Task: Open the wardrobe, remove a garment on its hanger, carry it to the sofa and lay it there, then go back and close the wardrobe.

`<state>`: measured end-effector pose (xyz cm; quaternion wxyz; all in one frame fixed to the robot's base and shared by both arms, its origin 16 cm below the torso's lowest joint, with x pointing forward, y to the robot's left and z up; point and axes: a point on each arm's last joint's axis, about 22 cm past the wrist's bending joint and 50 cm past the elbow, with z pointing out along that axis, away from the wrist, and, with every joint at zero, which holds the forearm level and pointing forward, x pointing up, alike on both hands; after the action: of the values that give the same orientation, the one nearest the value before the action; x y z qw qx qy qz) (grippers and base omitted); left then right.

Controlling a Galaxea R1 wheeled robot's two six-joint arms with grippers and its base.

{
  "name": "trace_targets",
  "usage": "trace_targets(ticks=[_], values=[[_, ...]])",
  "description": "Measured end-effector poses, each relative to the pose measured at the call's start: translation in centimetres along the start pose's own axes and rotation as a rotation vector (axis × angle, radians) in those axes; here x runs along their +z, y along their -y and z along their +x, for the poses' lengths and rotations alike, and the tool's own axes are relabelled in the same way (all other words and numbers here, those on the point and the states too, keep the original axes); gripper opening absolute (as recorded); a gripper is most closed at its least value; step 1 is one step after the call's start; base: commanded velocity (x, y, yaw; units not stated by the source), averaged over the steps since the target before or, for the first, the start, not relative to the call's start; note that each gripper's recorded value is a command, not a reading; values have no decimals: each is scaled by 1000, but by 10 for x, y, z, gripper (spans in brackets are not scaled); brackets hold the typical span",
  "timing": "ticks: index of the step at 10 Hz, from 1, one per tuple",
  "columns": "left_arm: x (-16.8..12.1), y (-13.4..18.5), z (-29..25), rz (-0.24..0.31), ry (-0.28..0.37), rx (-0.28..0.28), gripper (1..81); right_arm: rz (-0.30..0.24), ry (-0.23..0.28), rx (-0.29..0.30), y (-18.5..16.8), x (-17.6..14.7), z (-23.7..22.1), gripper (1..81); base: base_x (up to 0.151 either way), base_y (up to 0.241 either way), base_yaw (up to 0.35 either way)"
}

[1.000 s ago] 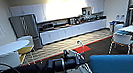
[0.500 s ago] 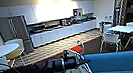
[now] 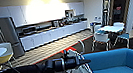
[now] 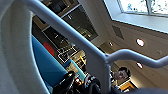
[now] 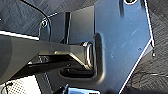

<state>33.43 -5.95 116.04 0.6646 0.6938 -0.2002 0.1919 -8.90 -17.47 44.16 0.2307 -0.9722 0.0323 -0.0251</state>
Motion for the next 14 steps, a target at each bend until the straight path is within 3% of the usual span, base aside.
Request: trace_targets(ticks=[14], values=[[0, 4, -3, 19, 9, 1, 10, 2, 3, 0, 3, 2, -1, 811, 0, 0, -245]])
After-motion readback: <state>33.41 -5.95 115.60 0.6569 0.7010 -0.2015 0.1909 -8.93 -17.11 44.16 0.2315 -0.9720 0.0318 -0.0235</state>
